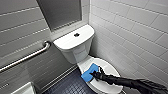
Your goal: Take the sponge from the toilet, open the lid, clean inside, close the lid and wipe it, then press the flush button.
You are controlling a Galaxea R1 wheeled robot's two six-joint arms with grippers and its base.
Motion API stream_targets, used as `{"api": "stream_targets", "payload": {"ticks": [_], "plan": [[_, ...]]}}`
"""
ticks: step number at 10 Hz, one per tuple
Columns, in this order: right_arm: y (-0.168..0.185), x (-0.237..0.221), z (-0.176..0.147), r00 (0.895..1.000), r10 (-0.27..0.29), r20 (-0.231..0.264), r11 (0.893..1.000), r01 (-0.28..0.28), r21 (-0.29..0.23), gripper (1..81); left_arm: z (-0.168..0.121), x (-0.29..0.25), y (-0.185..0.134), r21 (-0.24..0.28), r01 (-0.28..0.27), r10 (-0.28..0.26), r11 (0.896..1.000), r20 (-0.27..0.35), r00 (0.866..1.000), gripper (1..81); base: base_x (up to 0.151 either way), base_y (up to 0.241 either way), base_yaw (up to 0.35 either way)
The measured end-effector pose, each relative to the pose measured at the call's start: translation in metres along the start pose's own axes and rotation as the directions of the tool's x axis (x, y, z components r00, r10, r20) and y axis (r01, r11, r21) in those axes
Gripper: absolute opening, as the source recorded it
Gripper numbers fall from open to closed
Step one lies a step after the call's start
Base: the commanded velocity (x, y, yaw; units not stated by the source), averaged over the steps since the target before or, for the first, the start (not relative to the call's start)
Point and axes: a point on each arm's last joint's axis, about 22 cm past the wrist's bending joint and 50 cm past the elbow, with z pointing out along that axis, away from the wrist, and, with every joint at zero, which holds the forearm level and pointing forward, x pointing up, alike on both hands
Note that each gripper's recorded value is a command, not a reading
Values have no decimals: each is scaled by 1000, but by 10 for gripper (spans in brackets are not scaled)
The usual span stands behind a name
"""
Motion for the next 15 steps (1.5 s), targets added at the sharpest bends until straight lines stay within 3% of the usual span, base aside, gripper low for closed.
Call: {"api": "stream_targets", "payload": {"ticks": [1,3,6,10,11,12,14,15], "plan": [[16,-7,-20,1000,17,21,1000,-16,-9,10,4,0,7,-11,-2,2,1000,0,1000,811,0,0,0],[62,-17,-65,998,62,13,998,-62,-25,10,5,1,8,-13,-3,3,1000,0,1000,811,0,0,0],[95,-29,-122,995,99,31,994,-98,-56,10,4,0,7,-11,-2,2,1000,-1,1000,811,0,0,0],[158,-40,-220,988,155,12,975,-152,-161,10,1,1,1,-3,-2,2,1000,-3,1000,811,0,0,0],[182,-45,-253,985,174,-1,964,-170,-205,10,1,3,4,-8,-4,4,1000,-4,1000,811,0,0,0],[213,-56,-289,980,197,-17,943,-194,-269,10,1,2,10,-19,-5,5,1000,-4,1000,811,0,0,0],[267,-100,-361,964,264,-31,888,-256,-383,10,-1,2,8,-17,-5,5,1000,-4,1000,811,0,0,0],[275,-126,-373,955,297,-20,874,-280,-397,10,-6,2,2,-9,-5,5,1000,-4,1000,811,0,0,0]]}}
